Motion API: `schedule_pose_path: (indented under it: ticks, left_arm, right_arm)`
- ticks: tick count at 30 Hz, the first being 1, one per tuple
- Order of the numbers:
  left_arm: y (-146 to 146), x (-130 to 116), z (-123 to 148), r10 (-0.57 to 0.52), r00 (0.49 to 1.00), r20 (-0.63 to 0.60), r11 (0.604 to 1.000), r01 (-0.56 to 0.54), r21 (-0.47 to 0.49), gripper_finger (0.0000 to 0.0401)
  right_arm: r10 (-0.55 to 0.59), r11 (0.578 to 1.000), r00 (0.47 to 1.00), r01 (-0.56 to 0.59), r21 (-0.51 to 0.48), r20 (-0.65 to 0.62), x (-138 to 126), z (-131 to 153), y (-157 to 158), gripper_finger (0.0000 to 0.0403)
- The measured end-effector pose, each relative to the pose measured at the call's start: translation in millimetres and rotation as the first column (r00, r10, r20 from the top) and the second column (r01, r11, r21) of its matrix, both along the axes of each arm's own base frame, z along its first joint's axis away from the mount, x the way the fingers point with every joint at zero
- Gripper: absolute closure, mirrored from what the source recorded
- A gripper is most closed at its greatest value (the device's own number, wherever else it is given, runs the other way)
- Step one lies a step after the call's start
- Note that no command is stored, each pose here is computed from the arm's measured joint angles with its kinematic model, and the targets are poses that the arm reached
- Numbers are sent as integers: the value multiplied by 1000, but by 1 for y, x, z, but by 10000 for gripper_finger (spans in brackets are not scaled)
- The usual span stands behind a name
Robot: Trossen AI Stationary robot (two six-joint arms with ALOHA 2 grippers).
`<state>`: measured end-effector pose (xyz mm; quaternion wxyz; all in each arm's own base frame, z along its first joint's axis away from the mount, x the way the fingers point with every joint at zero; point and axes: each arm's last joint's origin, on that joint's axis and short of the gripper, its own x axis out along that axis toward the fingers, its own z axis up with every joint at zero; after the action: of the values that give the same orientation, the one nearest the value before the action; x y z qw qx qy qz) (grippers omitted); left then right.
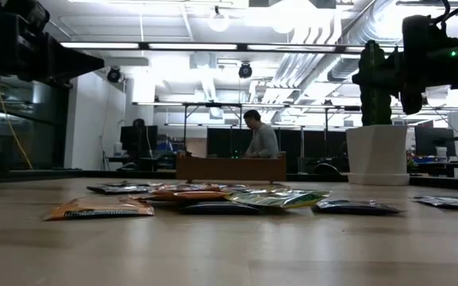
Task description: Pick & Place Tea
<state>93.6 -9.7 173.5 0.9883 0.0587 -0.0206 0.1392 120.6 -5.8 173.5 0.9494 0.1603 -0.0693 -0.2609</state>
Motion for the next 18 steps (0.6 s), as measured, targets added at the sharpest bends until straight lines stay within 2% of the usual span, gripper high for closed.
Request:
schedule_pose_path:
  ticks: [11,18]
  left_arm:
    - [2,-1,0,85,996,-6,996,-85,10,396]
    - [0,0,0,18,1000,-5,1000,-18,16,396]
  right_arm:
    - [0,1000,1000,0,0,0,0,0,0,391]
    - [0,1000,1000,0,0,1,0,0,0,391]
